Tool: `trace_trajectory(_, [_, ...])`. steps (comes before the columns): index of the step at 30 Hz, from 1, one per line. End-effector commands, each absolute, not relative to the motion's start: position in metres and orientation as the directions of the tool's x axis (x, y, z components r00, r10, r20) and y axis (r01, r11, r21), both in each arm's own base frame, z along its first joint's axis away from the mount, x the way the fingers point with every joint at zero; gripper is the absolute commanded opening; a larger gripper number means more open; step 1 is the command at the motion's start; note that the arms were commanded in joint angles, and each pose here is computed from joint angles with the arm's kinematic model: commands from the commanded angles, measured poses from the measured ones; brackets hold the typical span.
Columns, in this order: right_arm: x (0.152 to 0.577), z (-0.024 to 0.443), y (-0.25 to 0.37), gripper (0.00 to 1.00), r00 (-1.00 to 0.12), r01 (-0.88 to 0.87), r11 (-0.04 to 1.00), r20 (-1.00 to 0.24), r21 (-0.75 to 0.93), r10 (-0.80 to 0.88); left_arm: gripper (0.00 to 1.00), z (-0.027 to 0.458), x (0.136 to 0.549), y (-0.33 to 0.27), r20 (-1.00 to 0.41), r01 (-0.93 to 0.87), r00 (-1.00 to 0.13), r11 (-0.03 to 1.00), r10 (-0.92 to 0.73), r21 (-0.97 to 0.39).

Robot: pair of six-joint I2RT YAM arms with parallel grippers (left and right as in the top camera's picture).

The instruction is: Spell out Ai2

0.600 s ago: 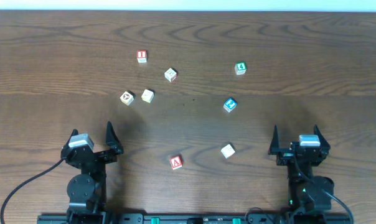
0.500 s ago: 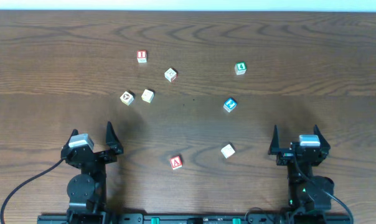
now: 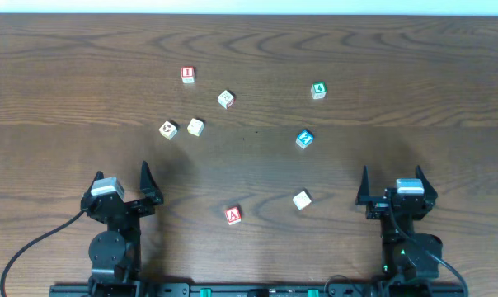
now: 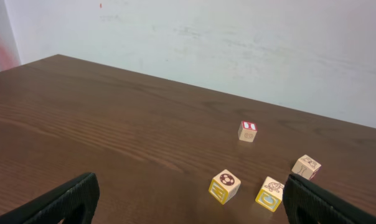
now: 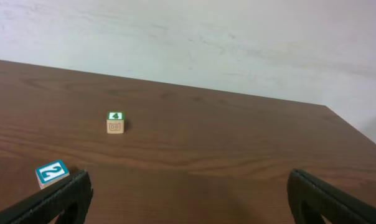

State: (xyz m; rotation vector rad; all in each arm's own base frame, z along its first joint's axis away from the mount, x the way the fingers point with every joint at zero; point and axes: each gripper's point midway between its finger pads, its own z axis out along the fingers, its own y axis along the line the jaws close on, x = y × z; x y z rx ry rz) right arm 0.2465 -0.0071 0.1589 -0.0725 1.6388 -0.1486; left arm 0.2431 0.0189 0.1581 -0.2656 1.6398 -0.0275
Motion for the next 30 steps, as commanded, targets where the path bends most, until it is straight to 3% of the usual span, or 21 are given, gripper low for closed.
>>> trace_trajectory(1, [0.246, 0.158, -0.007, 0.99, -0.073, 0.041, 0.989, -0.988, -0.140, -0.137, 0.95, 0.139, 0.243, 0.017, -0.975, -0.155, -0.118, 0.973, -0.189, -0.170])
trace_trajectory(8, [0.247, 0.170, -0.005, 0.99, -0.027, 0.037, 0.990, -0.991, -0.135, -0.134, 0.95, 0.156, 0.243, 0.024, -0.980, -0.182, -0.043, 0.966, -0.193, -0.182])
trace_trajectory(12, [0.243, 0.216, 0.011, 0.99, 0.158, -0.052, 0.999, -0.987, -0.016, -0.007, 0.95, 0.214, 0.243, 0.008, -0.962, -0.039, 0.170, 0.974, -0.212, -0.221])
trace_trajectory(16, [0.235, 0.244, 0.011, 0.99, 0.183, -0.061, 0.998, -0.983, 0.007, 0.018, 0.96, 0.279, 0.225, 0.006, -0.899, 0.026, 0.375, 0.972, -0.226, -0.234])
trace_trajectory(19, [0.219, 0.284, 0.007, 0.99, 0.205, -0.038, 0.999, -0.979, 0.010, 0.018, 0.95, 0.334, 0.203, 0.006, -0.870, 0.043, 0.447, 0.977, -0.207, -0.210])
trace_trajectory(26, [0.186, 0.358, -0.009, 0.99, 0.245, 0.051, 0.998, -0.969, 0.033, 0.020, 0.95, 0.405, 0.168, 0.005, -0.916, -0.008, 0.399, 0.998, -0.053, -0.062])
trace_trajectory(30, [0.202, 0.365, -0.009, 0.99, 0.115, 0.051, 0.997, -0.992, 0.065, 0.059, 0.96, 0.427, 0.181, 0.003, -0.961, -0.010, 0.274, 0.999, -0.042, -0.046])
